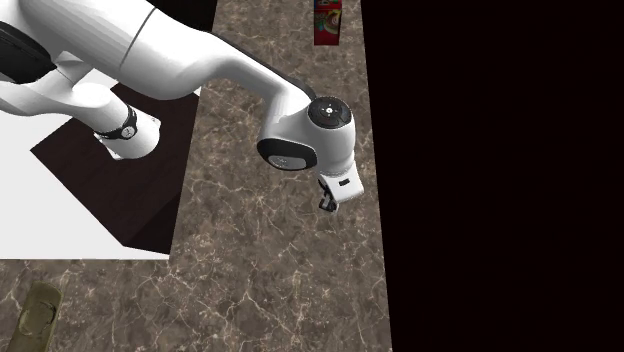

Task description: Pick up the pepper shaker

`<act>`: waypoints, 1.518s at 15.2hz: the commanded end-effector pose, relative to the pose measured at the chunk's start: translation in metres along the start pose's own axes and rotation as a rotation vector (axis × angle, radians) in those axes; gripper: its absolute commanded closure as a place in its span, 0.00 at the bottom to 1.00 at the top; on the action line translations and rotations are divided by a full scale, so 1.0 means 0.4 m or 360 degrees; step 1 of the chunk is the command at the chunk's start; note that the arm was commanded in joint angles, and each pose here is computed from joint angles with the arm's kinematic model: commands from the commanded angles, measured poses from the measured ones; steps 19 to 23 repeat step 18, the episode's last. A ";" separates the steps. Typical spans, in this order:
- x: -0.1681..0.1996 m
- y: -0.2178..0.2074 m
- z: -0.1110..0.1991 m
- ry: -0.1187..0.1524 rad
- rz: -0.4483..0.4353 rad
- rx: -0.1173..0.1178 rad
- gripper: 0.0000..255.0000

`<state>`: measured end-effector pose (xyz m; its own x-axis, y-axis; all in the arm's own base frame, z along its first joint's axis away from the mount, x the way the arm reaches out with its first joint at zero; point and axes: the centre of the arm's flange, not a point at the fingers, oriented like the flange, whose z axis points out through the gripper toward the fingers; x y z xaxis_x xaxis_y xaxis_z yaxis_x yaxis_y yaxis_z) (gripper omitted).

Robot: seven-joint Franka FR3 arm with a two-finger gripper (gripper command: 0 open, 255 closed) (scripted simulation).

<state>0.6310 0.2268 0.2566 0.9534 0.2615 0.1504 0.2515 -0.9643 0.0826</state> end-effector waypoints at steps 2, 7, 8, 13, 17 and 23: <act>0.001 0.003 -0.010 -0.0002 0.0000 0.0000 1.00; 0.011 0.008 -0.075 -0.0002 0.0000 0.0000 1.00; 0.013 0.009 -0.088 -0.0002 0.0000 0.0000 1.00; 0.023 0.015 -0.153 -0.0002 0.0000 0.0000 1.00; 0.029 0.018 -0.195 -0.0002 0.0000 0.0000 1.00; 0.029 0.018 -0.195 -0.0002 0.0000 0.0000 1.00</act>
